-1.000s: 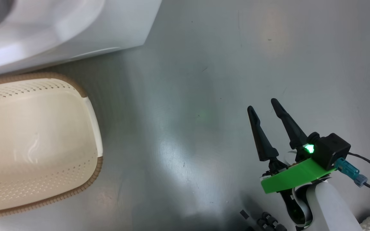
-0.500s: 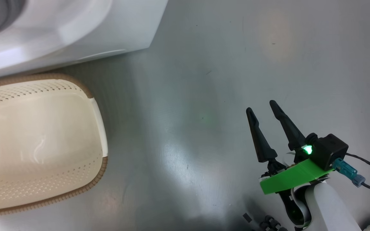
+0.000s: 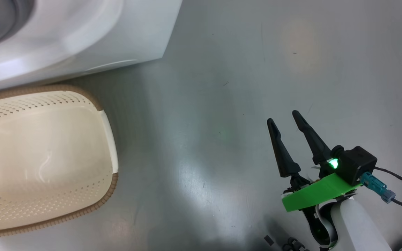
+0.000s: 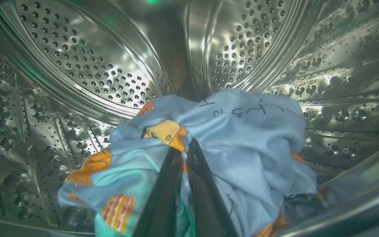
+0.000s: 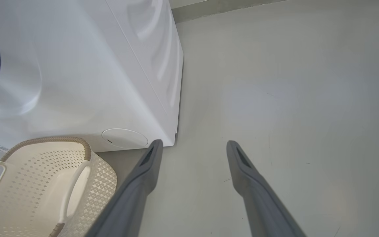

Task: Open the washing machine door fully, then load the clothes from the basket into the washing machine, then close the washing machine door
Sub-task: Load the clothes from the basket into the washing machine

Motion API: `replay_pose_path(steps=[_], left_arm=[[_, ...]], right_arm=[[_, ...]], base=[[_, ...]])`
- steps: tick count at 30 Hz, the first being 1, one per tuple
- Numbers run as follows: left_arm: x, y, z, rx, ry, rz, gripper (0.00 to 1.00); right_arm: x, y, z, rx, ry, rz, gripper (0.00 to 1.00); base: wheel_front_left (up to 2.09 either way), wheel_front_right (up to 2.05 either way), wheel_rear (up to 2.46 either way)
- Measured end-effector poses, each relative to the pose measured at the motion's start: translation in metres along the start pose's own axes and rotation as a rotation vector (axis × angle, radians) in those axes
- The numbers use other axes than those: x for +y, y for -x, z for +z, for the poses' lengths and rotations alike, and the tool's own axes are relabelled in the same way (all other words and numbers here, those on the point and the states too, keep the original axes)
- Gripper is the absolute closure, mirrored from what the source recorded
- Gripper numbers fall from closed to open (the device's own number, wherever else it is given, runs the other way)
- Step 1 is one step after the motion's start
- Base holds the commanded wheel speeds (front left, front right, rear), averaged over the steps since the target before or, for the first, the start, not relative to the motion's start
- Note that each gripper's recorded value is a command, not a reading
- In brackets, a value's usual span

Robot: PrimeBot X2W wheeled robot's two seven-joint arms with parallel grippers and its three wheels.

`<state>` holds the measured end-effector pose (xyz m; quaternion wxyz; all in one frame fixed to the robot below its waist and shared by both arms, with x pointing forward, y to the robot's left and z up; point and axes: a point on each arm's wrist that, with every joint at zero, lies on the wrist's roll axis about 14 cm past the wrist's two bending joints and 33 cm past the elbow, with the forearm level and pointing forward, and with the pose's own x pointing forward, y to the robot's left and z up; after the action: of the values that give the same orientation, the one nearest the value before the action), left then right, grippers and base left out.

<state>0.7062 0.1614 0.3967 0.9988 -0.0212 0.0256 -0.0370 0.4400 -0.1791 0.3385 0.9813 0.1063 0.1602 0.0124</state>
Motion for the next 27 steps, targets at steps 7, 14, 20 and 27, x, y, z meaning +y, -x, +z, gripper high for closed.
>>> replay_pose_path(steps=[7, 14, 20, 27], left_arm=[[0.000, -0.001, 0.004, -0.002, 0.007, 0.002, 0.00], [0.002, 0.000, 0.017, -0.022, 0.005, 0.017, 0.00], [-0.002, 0.011, 0.025, -0.036, 0.013, 0.011, 0.00], [-0.008, 0.032, 0.038, -0.057, 0.050, 0.011, 0.00]], right_arm=[[0.000, 0.001, 0.002, -0.005, 0.000, 0.000, 0.00], [0.002, 0.002, 0.008, -0.020, 0.001, 0.004, 0.00], [0.004, 0.004, 0.018, -0.042, 0.001, 0.008, 0.00], [0.006, 0.008, 0.034, -0.083, 0.002, 0.011, 0.00]], base=[[0.00, 0.00, 0.00], [0.00, 0.00, 0.00], [0.00, 0.00, 0.00], [0.00, 0.00, 0.00]])
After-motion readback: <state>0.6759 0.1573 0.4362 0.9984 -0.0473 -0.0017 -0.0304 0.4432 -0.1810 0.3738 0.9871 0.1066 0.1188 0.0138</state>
